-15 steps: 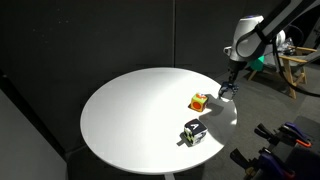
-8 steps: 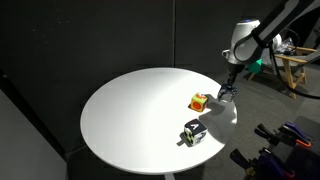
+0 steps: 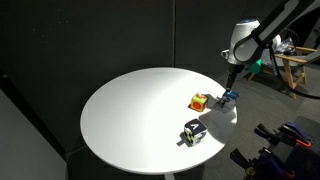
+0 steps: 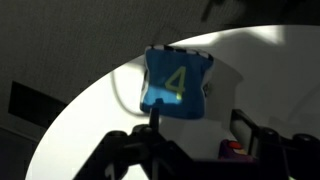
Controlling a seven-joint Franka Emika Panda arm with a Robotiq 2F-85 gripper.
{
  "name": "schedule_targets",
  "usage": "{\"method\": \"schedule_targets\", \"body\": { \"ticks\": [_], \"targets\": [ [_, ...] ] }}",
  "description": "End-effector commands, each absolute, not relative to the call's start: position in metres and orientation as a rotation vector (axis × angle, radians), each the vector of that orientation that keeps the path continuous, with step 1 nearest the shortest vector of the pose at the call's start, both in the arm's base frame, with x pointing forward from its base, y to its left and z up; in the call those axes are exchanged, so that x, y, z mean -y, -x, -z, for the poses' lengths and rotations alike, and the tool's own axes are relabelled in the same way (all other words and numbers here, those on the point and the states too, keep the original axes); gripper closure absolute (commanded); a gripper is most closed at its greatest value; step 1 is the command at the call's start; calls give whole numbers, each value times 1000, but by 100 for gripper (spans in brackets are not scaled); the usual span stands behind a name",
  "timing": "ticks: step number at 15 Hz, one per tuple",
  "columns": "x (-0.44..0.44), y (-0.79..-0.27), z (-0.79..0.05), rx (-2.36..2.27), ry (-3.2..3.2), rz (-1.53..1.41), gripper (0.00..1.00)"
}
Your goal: Pick up the block with a number image and move it to the right of the table and then pick it up again and move it back to its original position
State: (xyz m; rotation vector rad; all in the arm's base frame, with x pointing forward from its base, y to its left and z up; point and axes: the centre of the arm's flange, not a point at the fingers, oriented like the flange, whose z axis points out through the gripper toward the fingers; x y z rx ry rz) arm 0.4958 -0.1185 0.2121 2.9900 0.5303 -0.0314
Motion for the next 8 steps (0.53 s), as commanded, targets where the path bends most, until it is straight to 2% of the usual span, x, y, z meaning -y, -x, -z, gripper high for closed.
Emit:
{"method": "schedule_targets", "body": {
  "ticks": [1,8],
  "targets": [
    [120,-503,-213,-512,-2975,11,0],
    [113,-491,-225,-396,-2974,15,0]
  ]
}}
